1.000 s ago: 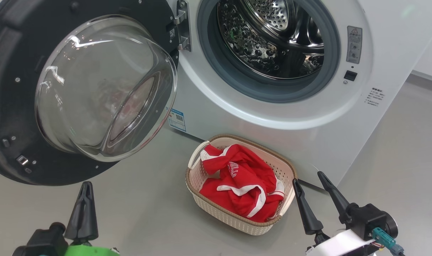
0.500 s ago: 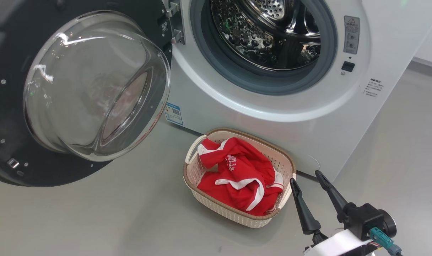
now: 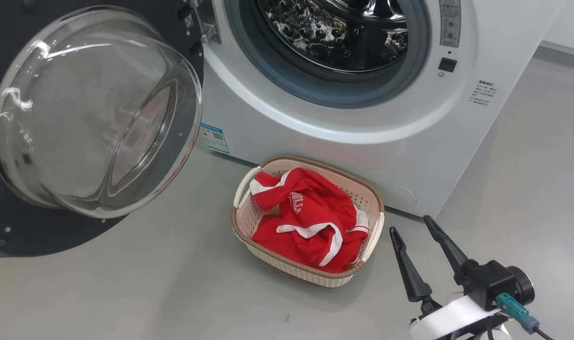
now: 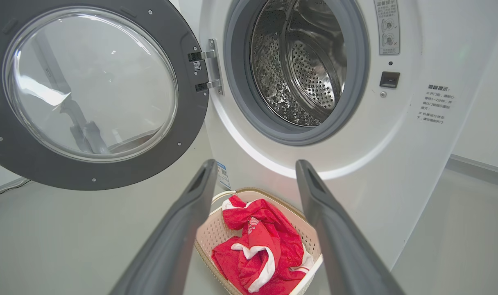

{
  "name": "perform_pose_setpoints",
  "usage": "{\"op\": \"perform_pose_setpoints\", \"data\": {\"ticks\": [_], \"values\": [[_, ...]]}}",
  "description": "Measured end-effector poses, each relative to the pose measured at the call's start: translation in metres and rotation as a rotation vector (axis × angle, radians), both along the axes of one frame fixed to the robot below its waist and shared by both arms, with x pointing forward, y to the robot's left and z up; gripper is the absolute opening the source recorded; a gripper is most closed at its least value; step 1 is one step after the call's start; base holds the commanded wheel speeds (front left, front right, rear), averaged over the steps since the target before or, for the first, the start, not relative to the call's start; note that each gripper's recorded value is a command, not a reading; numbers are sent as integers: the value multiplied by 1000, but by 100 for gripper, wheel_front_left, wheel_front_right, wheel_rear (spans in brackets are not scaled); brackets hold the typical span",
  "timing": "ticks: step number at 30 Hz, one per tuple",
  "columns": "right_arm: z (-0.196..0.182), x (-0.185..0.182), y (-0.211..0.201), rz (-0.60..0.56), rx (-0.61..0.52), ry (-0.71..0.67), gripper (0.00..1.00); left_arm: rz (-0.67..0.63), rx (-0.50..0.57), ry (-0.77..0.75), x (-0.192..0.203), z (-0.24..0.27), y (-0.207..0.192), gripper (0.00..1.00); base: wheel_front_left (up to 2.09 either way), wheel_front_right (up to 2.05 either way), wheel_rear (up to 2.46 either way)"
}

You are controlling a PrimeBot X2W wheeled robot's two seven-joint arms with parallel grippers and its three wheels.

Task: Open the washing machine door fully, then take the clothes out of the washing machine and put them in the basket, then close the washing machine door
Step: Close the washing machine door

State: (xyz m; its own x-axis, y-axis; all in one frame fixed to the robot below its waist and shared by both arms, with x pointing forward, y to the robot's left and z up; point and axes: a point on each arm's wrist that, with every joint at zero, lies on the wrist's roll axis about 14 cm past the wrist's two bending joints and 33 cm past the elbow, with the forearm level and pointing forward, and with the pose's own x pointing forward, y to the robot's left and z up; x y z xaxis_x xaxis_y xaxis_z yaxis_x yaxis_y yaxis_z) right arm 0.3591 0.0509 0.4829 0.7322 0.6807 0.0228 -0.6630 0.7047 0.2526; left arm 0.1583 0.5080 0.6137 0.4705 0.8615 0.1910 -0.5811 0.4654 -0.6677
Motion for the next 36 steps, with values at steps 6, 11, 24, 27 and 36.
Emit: {"op": "perform_pose_setpoints", "data": {"ticks": [6, 11, 24, 27, 36], "values": [[-2, 3, -6, -15, -8, 3, 100, -114, -346, -230, 26, -21, 15, 0, 0, 0, 0], [-1, 2, -4, -8, -5, 0, 100, -131, -536, -426, 22, -30, 32, 0, 0, 0, 0], [1, 0, -7, -11, -10, -7, 100, -143, -777, -389, 36, -86, 36, 0, 0, 0, 0], [1, -1, -7, -11, -9, -8, 100, -139, -766, -366, 37, -80, 43, 0, 0, 0, 0], [2, -1, -11, -22, -11, -10, 100, -235, -811, -305, 70, -79, 35, 0, 0, 0, 0]]}}
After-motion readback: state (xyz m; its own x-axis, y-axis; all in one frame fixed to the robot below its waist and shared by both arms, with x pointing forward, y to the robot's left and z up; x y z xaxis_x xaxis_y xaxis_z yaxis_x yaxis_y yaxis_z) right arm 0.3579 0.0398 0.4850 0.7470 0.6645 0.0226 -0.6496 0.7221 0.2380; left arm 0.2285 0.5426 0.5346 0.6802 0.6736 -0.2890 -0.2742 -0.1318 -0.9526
